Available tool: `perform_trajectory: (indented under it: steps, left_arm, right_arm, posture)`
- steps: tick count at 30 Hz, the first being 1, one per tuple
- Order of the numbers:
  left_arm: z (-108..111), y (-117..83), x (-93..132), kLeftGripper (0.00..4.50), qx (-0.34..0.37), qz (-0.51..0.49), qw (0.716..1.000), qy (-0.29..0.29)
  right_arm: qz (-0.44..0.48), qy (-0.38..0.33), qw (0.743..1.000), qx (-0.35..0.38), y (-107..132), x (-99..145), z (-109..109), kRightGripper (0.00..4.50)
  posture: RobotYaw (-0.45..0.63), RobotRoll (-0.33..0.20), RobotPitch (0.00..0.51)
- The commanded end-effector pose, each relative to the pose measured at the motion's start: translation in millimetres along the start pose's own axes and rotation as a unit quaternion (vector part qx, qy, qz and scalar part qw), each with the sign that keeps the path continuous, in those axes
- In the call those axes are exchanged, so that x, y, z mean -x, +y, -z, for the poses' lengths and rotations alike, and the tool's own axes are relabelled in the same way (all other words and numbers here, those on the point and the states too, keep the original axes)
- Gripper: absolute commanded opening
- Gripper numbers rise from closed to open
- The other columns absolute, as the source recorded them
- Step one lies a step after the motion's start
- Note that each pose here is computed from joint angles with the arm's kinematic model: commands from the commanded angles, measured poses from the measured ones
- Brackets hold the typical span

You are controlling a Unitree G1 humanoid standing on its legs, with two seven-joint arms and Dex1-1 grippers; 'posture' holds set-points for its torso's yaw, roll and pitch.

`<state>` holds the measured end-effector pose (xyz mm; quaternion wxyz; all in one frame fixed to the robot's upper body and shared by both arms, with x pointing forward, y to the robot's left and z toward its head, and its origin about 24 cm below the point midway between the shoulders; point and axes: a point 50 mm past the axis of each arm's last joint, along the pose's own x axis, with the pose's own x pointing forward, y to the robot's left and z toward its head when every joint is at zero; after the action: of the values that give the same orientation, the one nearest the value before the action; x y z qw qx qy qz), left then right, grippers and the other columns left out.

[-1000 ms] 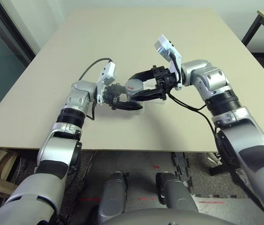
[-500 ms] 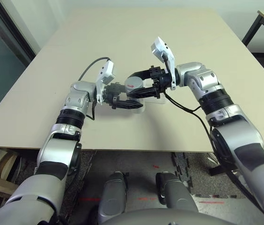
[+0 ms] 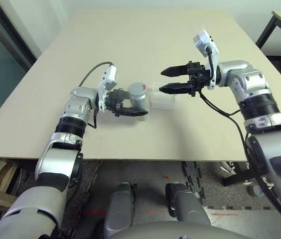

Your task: Pour the medicine from the bottle into the box.

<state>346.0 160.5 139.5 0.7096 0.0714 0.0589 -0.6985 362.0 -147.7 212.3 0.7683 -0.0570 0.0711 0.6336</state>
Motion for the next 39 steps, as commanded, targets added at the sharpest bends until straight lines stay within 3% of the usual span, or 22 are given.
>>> perform_trajectory:
  steps: [1, 21, 31, 39]
  left_arm:
    - [0, 1, 2, 2.80, -0.004, 0.000, 1.000, 0.011]
    - [-1, 5, 3, 2.80, -0.015, -0.003, 1.000, 0.025]
    - [-2, 6, 0, 2.80, -0.019, 0.004, 0.999, 0.027]
    - [-3, 6, -1, 2.80, -0.020, 0.007, 0.999, 0.025]
  right_arm:
    - [0.007, -0.009, 1.000, 0.007, 2, 1, -4, 4.50]
    - [-0.085, -0.022, 0.994, 0.066, 38, -80, -20, 4.50]
    - [-0.080, -0.011, 0.993, 0.084, 39, -104, -16, 4.50]
    - [-0.056, -0.018, 0.996, 0.068, 31, -108, -9, 4.50]
  posture:
    - [-0.04, 0.000, 0.073]
    - [-0.03, 0.000, 0.075]
    - [-0.03, 0.000, 0.068]
    - [-0.02, 0.000, 0.067]
